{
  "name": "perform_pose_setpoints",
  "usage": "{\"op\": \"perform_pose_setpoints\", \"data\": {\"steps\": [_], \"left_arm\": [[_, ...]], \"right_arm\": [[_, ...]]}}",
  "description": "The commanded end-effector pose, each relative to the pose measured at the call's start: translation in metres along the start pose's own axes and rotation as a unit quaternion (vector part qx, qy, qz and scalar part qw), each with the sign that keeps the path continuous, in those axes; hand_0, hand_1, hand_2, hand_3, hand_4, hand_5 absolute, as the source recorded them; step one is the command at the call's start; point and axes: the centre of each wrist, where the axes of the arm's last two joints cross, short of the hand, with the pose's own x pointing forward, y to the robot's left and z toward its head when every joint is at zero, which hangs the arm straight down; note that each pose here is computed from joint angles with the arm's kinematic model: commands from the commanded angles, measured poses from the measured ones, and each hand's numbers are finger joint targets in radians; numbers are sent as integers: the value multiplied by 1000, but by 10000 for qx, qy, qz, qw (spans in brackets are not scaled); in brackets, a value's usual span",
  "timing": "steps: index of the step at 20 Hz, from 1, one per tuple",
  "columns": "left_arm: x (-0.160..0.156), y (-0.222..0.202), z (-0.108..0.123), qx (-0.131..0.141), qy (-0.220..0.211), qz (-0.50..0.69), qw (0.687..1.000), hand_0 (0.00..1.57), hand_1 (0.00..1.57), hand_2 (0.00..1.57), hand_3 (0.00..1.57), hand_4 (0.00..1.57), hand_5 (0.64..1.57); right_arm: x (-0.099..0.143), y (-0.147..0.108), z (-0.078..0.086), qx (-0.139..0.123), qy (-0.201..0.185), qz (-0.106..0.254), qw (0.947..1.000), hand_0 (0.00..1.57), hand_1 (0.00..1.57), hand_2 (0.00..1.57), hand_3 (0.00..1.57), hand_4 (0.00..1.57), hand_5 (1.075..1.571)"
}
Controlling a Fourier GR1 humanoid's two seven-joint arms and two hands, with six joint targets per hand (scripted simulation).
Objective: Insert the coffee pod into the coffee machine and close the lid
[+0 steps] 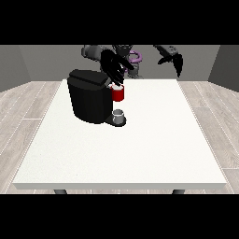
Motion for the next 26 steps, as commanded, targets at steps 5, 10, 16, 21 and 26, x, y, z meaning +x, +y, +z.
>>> {"op": "perform_pose_setpoints", "data": {"steps": [5, 10, 16, 21, 26], "left_arm": [[17, -13, -22, -437, -413, 10, 9982, 0, 0, 0, 0, 203, 1571], [39, -10, -44, -356, -689, -213, 9968, 0, 0, 0, 0, 272, 1571], [47, -19, -40, -508, -591, -91, 9969, 0, 0, 0, 0, 322, 1571], [33, -22, -23, -628, -386, -40, 9973, 0, 0, 0, 0, 266, 1571], [9, -15, -4, -110, -176, 126, 9997, 0, 0, 0, 0, 266, 1571]], "right_arm": [[74, 14, 9, 325, -1670, -329, 9849, 0, 0, 0, 0, 0, 1571], [105, 44, 13, 372, -2284, -652, 9707, 0, 0, 0, 0, 0, 1571], [92, 55, -6, 751, -2036, -721, 9735, 0, 0, 0, 0, 98, 1571], [85, 73, -9, 779, -2191, -832, 9690, 0, 0, 0, 0, 0, 1571], [75, 120, 10, 1435, -2626, -1056, 9483, 0, 0, 0, 0, 172, 1571]]}}
